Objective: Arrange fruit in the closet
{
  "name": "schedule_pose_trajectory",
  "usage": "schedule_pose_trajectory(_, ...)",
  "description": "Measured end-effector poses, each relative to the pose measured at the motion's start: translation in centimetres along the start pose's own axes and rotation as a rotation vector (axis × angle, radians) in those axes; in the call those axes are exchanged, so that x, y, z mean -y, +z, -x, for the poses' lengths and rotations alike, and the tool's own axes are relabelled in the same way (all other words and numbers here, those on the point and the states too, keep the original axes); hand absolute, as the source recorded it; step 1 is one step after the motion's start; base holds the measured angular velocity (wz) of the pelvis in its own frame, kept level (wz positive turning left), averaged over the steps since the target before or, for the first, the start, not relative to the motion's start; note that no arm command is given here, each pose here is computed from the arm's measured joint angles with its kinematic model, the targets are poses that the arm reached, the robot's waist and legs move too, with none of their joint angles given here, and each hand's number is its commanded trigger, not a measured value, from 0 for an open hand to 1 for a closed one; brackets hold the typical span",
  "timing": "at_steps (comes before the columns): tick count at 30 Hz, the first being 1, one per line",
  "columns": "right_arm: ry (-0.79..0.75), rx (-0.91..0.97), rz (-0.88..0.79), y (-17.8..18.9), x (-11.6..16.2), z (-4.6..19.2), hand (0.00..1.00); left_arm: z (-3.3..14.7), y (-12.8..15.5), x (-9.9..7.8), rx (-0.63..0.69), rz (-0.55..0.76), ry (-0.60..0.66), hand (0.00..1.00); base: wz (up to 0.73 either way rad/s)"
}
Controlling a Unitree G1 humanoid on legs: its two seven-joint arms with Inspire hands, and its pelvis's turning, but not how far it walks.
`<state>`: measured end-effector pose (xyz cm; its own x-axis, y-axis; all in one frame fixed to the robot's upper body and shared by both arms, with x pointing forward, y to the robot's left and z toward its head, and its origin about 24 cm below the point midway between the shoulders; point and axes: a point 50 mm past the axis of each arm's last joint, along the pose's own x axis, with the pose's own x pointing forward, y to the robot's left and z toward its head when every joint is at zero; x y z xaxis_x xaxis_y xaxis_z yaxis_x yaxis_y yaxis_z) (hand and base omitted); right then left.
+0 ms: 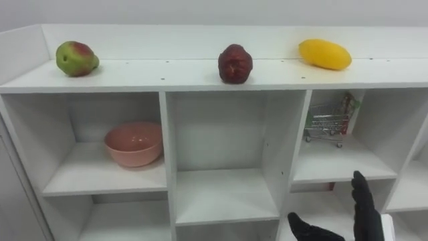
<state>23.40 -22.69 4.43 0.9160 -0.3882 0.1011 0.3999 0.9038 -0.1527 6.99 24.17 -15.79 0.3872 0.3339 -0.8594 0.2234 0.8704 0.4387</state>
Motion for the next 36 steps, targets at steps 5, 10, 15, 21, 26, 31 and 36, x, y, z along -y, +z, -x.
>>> schedule_pose_trajectory(5, 0.019, 0.09, -0.01, 2.1, -0.8, -1.6, 0.0, 0.0, 0.3, 0.0, 0.012, -0.011, -0.002, 0.0, 0.0)
schedule_pose_trajectory(10, 0.022, 0.281, -0.013, 6.8, -1.7, -3.5, 0.0, -0.1, 0.8, 0.1, 0.024, -0.037, -0.027, 0.0, 0.01)
schedule_pose_trajectory(15, 0.01, 0.368, -0.043, 9.2, -2.3, -4.6, 0.0, -0.3, 1.3, 0.0, 0.034, -0.04, -0.048, 0.0, 0.08)
schedule_pose_trajectory(21, 0.008, 0.409, -0.068, 10.7, -2.5, -5.3, 0.0, -0.4, 1.6, 0.0, 0.027, -0.058, -0.076, 0.0, 0.02)
schedule_pose_trajectory(26, -0.002, 0.483, -0.097, 13.0, -2.7, -6.1, 0.0, -0.5, 2.5, -0.2, 0.054, -0.058, -0.097, 0.0, 0.06)
schedule_pose_trajectory(31, -0.004, 0.493, -0.129, 13.5, -2.8, -6.3, 0.0, -0.6, 3.6, -0.6, 0.079, -0.059, -0.105, 0.0, 0.06)
schedule_pose_trajectory(36, 0.017, 0.461, -0.121, 13.2, -2.9, -6.5, 0.0, -0.8, 4.4, -0.8, 0.095, -0.059, -0.116, 0.0, 0.0)
